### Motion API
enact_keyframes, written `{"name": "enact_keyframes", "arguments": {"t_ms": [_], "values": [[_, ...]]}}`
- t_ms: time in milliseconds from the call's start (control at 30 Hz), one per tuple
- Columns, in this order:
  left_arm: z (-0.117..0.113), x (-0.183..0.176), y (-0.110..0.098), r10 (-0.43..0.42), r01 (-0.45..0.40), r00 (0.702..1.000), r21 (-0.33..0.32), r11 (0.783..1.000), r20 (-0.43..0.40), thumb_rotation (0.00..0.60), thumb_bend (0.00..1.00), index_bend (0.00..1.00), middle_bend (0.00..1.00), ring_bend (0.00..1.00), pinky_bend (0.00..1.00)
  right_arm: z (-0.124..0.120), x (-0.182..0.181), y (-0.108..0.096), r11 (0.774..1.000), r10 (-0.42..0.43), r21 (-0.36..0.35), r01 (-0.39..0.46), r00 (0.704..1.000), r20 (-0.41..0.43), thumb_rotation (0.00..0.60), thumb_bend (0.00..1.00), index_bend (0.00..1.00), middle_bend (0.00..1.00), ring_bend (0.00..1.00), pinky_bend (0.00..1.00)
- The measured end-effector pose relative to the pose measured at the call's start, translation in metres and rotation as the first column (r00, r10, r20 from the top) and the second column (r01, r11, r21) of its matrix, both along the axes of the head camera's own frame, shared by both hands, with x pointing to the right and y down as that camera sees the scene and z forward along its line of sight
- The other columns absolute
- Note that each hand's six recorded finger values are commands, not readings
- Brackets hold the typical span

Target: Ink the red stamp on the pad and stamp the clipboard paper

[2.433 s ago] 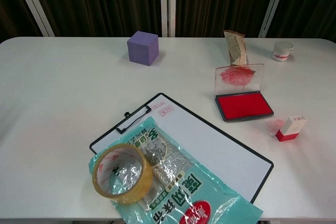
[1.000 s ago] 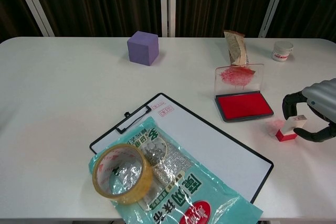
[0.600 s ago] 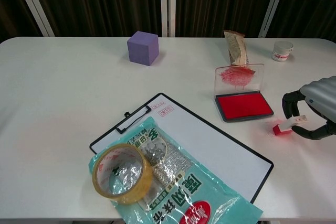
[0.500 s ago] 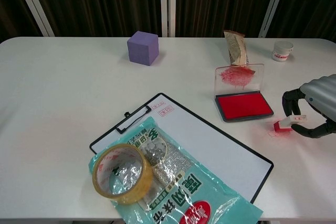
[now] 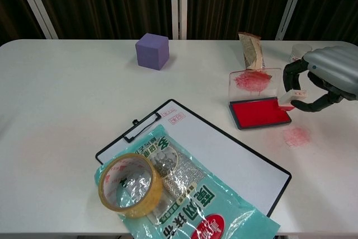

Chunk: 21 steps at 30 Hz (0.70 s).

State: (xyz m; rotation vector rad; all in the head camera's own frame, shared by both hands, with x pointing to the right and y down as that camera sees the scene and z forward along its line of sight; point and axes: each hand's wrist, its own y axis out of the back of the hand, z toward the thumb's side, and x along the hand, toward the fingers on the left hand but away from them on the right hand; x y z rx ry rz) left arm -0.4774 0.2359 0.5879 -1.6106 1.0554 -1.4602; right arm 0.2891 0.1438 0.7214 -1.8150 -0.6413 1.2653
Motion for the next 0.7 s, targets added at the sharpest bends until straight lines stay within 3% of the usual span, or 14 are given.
{"name": "enact_keyframes", "arguments": {"t_ms": [200, 333, 700], "values": [[0.001, -0.001, -0.001, -0.004, 0.004, 1.000, -0.003, 1.000, 0.003, 0.600, 0.00, 0.15, 0.16, 0.13, 0.24, 0.009, -0.017, -0.032, 0.985, -0.100, -0.146, 0.095, 0.994, -0.031, 0.600, 0.49, 0.92, 0.77, 0.86, 1.00], [0.002, -0.001, -0.003, -0.003, 0.003, 1.000, -0.003, 1.000, 0.004, 0.600, 0.00, 0.15, 0.16, 0.13, 0.24, 0.006, -0.031, -0.054, 0.974, -0.158, -0.172, 0.150, 0.987, -0.036, 0.600, 0.49, 0.93, 0.78, 0.86, 1.00], [0.007, -0.002, -0.007, -0.005, 0.005, 1.000, -0.015, 1.000, 0.005, 0.600, 0.00, 0.15, 0.16, 0.13, 0.24, 0.017, -0.037, -0.057, 0.953, -0.204, -0.235, 0.189, 0.978, -0.042, 0.600, 0.51, 0.97, 0.81, 0.87, 1.00]]}}
